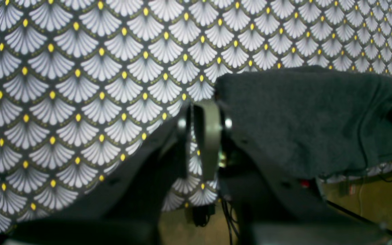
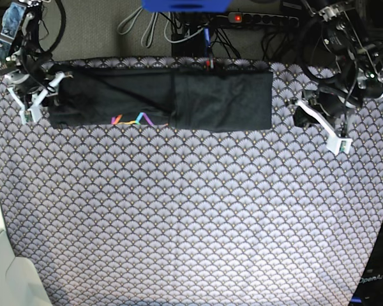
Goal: Fold the T-shirt properly
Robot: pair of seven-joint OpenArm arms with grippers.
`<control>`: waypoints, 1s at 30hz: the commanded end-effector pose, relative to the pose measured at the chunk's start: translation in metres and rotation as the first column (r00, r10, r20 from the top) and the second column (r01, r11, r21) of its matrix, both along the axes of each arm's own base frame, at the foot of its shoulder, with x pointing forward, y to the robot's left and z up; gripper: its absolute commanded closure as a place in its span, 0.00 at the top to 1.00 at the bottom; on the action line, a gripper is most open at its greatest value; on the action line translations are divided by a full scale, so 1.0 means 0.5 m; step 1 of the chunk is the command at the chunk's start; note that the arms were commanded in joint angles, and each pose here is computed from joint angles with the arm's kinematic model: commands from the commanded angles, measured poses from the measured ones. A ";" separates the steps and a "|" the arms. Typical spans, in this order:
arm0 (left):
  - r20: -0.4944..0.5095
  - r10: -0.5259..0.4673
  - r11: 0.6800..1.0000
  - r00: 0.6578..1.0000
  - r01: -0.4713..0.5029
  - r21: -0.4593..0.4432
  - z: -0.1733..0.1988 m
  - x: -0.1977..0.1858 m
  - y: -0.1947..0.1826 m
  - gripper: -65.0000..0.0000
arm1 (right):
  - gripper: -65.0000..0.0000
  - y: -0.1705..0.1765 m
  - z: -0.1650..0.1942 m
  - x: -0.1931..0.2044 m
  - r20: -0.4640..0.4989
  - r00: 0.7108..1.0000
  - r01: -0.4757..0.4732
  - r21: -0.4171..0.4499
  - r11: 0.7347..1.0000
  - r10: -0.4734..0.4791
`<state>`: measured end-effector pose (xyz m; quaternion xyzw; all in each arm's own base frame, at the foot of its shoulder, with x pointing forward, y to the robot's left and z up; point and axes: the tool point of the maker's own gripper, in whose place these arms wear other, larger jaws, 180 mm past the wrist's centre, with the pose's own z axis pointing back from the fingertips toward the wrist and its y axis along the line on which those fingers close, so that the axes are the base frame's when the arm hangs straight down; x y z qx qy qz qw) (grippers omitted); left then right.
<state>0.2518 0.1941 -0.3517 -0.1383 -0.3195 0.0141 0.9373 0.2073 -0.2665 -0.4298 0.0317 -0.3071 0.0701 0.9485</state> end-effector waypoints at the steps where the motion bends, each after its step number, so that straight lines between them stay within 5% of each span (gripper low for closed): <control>1: 0.037 -0.004 1.000 0.999 0.003 0.008 0.019 0.011 0.005 0.09 | 0.24 -0.001 -0.012 -0.017 -0.051 0.998 -0.023 -0.019 1.000 0.022; 4: 0.039 -0.009 0.999 0.999 0.008 0.035 0.024 0.012 0.022 0.09 | 0.00 0.000 -0.012 -0.017 -0.051 0.998 -0.023 -0.019 1.000 0.022; 13: 0.076 0.144 0.984 0.987 -0.150 0.094 0.054 -0.002 0.142 0.09 | 0.00 0.026 0.063 0.028 0.057 0.994 -0.090 -0.078 0.993 0.094; 23: 0.092 0.228 0.959 0.969 -0.240 0.150 0.078 -0.027 0.226 0.09 | 0.00 0.084 0.193 0.070 0.238 0.956 -0.134 -0.152 0.979 0.168; 30: 0.097 0.256 0.951 0.962 -0.268 0.154 0.082 -0.035 0.243 0.09 | 0.00 0.187 0.150 0.056 0.153 0.929 -0.307 -0.193 0.932 0.338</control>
